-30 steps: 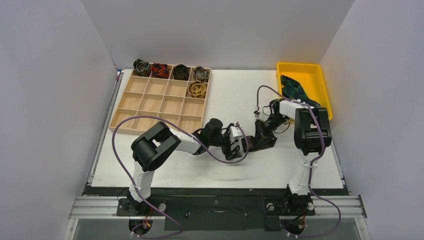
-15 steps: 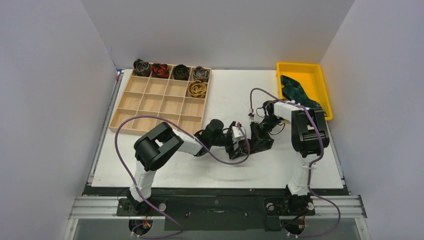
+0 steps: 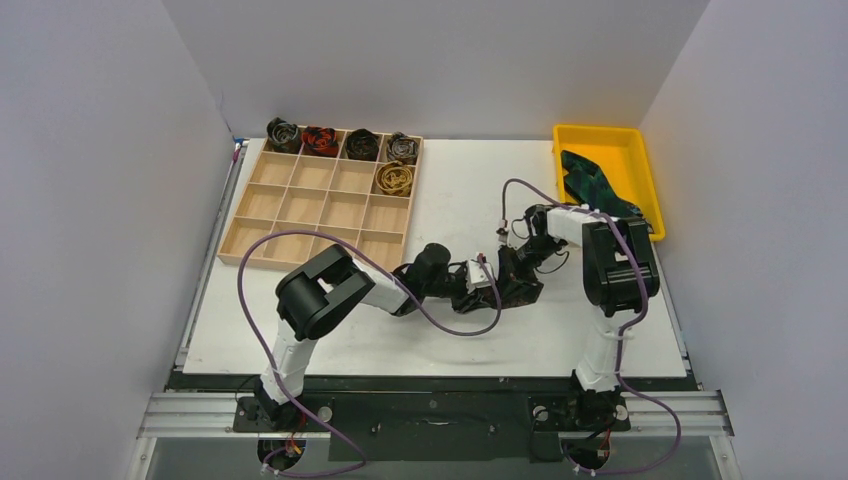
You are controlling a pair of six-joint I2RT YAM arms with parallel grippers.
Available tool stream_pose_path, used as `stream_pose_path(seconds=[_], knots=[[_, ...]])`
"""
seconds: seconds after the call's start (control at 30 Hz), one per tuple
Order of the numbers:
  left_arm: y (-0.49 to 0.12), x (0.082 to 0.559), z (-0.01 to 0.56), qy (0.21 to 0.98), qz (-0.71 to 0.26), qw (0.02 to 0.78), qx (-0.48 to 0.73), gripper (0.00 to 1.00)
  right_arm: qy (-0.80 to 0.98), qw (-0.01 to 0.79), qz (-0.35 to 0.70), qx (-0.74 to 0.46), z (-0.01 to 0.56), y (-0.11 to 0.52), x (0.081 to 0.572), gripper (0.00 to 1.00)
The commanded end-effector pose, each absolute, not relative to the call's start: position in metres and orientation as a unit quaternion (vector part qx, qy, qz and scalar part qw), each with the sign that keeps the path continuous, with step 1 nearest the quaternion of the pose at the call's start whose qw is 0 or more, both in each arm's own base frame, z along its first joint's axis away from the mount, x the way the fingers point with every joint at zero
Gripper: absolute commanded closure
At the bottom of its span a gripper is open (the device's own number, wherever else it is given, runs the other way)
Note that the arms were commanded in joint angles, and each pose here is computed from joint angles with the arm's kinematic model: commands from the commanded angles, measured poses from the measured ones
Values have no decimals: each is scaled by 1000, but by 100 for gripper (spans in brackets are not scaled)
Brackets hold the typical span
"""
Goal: Roll the ties
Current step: Roll the tie at the center of the board.
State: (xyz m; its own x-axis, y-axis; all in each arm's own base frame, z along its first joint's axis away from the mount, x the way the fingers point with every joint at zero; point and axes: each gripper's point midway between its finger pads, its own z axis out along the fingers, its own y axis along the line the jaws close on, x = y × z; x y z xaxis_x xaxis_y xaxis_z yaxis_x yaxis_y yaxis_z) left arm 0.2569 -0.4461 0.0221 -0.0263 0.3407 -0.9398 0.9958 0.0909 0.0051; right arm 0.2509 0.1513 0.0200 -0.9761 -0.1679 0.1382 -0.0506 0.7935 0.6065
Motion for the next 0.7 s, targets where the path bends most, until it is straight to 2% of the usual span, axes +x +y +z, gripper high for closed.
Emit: stream_pose_path(seconds=[0.0, 0.1, 0.13, 0.2, 0.27, 0.43, 0.53, 0.6, 0.67], knots=[[-431, 250, 15, 608, -378, 408, 566, 72, -944, 3, -313, 99, 24, 140, 281, 82], [-424, 243, 8, 614, -380, 392, 570, 77, -930, -25, -353, 105, 59, 143, 288, 63], [-423, 242, 6, 615, -379, 389, 571, 78, -921, -31, -371, 114, 68, 146, 287, 54], [-422, 240, 3, 619, -379, 382, 573, 80, -909, -40, -396, 126, 87, 151, 284, 44], [-422, 240, 2, 620, -378, 379, 573, 80, -900, -46, -411, 137, 101, 156, 278, 41], [-423, 240, 1, 622, -381, 373, 574, 81, -899, -31, -406, 164, 95, 166, 268, 41], [-423, 239, 0, 623, -382, 368, 574, 81, -903, -12, -392, 176, 81, 168, 265, 44], [-423, 239, 0, 624, -382, 366, 575, 81, -910, -1, -371, 183, 67, 163, 264, 48], [-422, 240, 1, 625, -382, 366, 575, 80, -919, 7, -347, 185, 55, 154, 266, 61]])
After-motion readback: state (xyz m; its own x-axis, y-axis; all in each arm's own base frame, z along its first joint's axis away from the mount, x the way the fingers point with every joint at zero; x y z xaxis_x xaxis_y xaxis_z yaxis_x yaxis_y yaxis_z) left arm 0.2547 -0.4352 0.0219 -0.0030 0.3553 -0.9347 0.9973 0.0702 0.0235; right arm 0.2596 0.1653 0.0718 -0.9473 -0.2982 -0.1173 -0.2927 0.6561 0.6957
